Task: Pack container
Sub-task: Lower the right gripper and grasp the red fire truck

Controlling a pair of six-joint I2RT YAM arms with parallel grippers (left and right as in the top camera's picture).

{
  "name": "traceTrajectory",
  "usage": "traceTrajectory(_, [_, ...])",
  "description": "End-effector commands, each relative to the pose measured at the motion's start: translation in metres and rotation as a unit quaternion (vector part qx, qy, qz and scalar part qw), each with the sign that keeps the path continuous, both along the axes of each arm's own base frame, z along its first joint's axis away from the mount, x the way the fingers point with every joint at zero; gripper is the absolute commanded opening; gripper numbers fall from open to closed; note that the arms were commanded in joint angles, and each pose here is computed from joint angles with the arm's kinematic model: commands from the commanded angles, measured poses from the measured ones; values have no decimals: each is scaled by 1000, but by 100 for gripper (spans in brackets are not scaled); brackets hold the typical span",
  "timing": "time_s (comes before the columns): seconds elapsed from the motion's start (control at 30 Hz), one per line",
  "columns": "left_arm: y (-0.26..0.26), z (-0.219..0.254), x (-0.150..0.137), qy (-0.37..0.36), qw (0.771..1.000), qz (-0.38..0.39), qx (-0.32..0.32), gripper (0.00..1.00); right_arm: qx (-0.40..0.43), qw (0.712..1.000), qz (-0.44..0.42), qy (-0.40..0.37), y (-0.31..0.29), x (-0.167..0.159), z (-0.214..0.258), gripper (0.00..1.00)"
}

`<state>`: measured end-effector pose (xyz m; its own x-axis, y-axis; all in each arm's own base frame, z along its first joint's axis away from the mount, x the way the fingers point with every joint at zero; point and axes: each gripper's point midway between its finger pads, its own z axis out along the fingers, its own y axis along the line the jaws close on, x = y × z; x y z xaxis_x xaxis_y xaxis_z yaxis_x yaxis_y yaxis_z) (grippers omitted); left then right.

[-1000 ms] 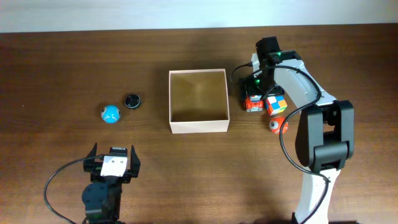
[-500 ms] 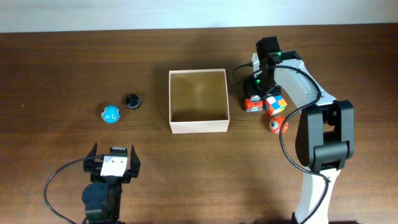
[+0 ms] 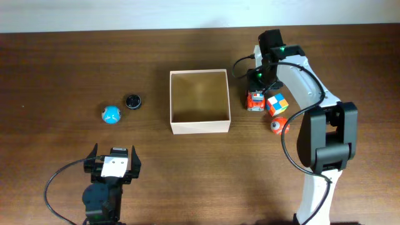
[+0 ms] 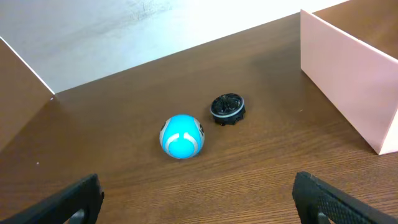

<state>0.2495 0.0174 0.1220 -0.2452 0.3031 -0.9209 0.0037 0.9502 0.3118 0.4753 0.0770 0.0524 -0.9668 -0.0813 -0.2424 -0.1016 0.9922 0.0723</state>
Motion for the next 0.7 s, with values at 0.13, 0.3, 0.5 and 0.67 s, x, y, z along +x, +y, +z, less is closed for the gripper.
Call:
traceTrajectory(0.13, [2, -2, 0, 1, 1000, 4, 6, 99, -1, 1000, -17, -1, 1, 3, 2, 52])
traceTrajectory(0.3, [2, -2, 0, 1, 1000, 3, 6, 99, 2, 999, -32, 1, 1, 3, 2, 53])
traceTrajectory(0.5, [2, -2, 0, 1, 1000, 3, 6, 99, -1, 999, -32, 18, 0, -2, -9, 53])
traceTrajectory(0.67, [2, -2, 0, 1, 1000, 3, 6, 99, -2, 999, -32, 25, 0, -5, -13, 53])
